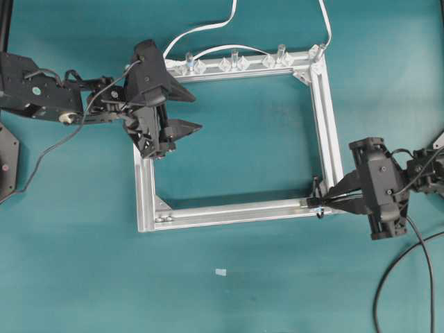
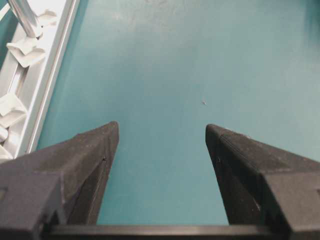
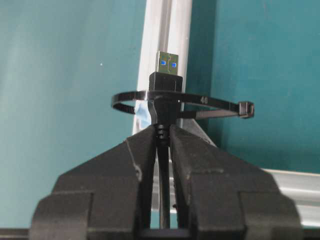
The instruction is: Insert the wire through the string loop located on the right side.
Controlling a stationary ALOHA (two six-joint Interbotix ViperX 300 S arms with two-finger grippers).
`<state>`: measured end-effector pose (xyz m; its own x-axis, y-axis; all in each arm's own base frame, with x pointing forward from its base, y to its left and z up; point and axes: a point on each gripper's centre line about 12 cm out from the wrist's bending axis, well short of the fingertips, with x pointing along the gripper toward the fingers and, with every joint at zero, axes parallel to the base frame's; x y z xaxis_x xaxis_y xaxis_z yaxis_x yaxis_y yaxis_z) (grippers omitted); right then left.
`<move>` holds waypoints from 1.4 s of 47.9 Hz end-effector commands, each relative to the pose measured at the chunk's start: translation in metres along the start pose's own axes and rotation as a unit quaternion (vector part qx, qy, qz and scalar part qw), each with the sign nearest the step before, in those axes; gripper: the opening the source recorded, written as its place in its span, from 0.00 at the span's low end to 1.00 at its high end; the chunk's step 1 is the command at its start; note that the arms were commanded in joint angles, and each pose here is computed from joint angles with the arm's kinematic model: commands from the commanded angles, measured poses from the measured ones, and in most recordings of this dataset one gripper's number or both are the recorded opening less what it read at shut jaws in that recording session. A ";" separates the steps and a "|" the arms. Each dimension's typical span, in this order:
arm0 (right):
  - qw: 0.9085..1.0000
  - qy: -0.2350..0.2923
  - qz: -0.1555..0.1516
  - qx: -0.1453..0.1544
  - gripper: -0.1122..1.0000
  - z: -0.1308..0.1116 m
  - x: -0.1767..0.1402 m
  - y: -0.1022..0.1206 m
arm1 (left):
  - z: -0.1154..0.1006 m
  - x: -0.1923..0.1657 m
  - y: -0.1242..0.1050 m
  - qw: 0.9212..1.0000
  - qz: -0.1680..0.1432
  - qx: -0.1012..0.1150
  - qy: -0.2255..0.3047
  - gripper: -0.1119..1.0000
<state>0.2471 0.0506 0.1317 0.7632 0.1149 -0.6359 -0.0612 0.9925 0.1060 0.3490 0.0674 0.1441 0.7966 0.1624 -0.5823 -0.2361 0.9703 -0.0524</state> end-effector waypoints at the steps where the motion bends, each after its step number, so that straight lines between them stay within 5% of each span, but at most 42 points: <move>1: 1.000 -0.017 0.001 -0.001 0.21 0.011 0.001 0.001 | 0.012 -0.003 -0.002 1.000 -0.003 -0.002 -0.020 0.74; 21: 1.000 -0.017 0.001 0.000 0.21 0.012 0.002 0.002 | 0.015 -0.003 -0.014 1.000 -0.016 0.006 -0.023 0.74; 44: 1.000 -0.016 0.000 0.000 0.21 0.011 0.002 0.001 | 0.019 -0.007 -0.092 0.993 -0.103 0.058 -0.025 0.74; 67: 1.000 -0.016 0.001 0.000 0.21 0.011 0.002 0.001 | 0.018 0.013 -0.135 0.990 -0.139 0.030 0.004 0.74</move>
<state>0.2503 0.0509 0.1329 0.7653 0.1142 -0.6335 -0.0600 0.9925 0.1065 0.3905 -0.0564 0.1475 0.8011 -0.1097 -0.5885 0.0239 0.9881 -0.1516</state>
